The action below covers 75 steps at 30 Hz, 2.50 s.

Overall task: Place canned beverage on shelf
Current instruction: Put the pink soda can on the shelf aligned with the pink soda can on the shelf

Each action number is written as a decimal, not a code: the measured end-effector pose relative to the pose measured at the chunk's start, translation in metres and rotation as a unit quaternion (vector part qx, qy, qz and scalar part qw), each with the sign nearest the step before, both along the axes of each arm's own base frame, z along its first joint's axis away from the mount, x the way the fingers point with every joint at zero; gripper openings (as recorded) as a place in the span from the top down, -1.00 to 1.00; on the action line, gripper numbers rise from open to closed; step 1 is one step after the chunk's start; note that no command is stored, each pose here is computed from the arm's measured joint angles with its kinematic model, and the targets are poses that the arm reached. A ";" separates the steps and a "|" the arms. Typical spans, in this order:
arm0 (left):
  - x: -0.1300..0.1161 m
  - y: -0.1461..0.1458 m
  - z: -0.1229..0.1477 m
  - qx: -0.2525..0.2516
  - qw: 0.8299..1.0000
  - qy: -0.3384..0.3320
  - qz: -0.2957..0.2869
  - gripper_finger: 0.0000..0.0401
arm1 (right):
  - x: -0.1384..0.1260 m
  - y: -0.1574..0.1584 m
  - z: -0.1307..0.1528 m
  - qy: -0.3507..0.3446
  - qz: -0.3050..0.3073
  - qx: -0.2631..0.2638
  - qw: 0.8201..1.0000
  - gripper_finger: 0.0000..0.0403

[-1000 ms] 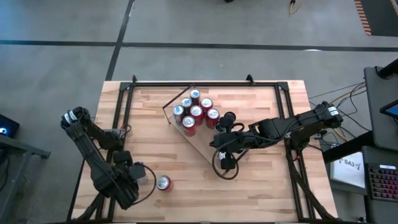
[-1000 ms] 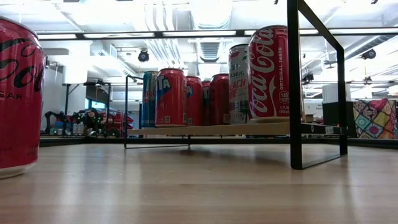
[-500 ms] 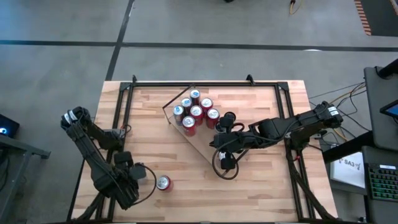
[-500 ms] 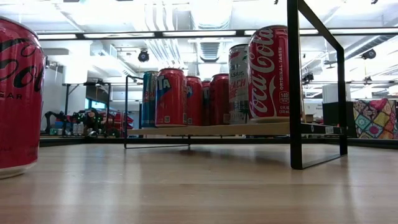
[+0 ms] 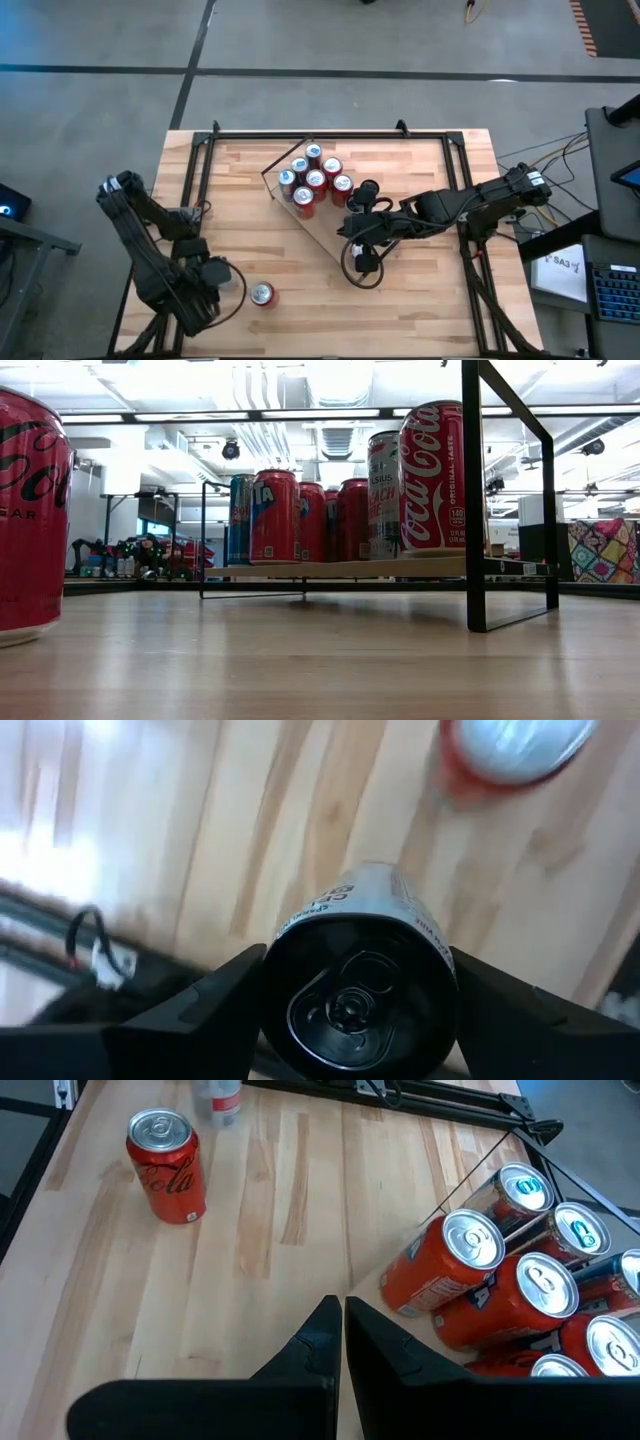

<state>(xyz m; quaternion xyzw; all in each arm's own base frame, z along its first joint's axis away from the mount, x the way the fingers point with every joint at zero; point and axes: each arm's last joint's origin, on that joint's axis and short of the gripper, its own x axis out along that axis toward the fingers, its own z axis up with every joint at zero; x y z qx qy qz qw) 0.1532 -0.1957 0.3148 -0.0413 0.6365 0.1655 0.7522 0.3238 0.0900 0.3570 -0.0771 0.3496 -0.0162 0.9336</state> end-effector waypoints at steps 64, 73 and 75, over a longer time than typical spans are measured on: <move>0.193 0.119 0.074 0.070 0.978 -0.193 -0.038 -0.24 | -0.060 -0.017 0.016 0.123 -0.043 0.035 0.991 0.95; 0.219 0.116 0.067 0.056 0.985 -0.152 -0.065 -0.24 | -0.063 -0.017 0.015 0.139 -0.037 0.042 0.989 0.95; 0.224 0.115 0.064 0.053 0.986 -0.145 -0.068 -0.24 | -0.063 -0.017 0.015 0.139 -0.037 0.042 0.989 0.95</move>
